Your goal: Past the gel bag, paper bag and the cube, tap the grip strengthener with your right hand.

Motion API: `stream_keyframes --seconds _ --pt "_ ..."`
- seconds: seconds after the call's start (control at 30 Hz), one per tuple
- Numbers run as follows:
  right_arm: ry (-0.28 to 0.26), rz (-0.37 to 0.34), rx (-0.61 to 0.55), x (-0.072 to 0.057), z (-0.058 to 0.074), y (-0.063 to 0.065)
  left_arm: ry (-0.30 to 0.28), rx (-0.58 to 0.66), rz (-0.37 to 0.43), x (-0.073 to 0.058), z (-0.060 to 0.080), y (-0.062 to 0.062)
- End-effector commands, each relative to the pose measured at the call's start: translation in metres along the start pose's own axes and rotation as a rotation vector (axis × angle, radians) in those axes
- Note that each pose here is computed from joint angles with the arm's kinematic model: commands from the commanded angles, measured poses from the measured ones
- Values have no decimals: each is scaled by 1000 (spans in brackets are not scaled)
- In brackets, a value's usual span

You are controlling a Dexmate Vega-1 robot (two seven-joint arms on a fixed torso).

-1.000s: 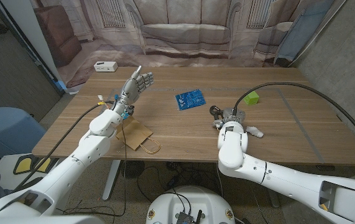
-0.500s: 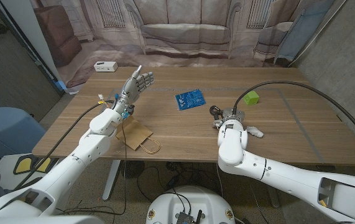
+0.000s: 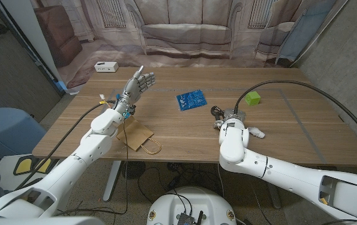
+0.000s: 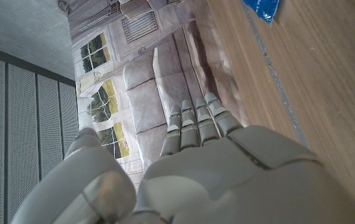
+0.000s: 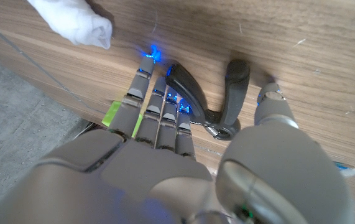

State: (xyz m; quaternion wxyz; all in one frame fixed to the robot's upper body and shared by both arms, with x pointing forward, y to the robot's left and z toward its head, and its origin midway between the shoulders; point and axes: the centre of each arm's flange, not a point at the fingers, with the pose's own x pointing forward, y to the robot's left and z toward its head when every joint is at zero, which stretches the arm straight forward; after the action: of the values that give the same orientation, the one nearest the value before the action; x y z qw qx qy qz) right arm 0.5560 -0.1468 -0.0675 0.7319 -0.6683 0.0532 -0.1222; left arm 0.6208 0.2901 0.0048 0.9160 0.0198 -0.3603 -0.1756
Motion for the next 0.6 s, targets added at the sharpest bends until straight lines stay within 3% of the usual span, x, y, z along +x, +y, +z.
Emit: stream_keyframes --seconds 0.03,0.6 --pt "12 19 4 3 1 3 2 -1 1 2 -1 0" --pt "45 43 -12 6 5 17 3 -3 7 0 -1 0"
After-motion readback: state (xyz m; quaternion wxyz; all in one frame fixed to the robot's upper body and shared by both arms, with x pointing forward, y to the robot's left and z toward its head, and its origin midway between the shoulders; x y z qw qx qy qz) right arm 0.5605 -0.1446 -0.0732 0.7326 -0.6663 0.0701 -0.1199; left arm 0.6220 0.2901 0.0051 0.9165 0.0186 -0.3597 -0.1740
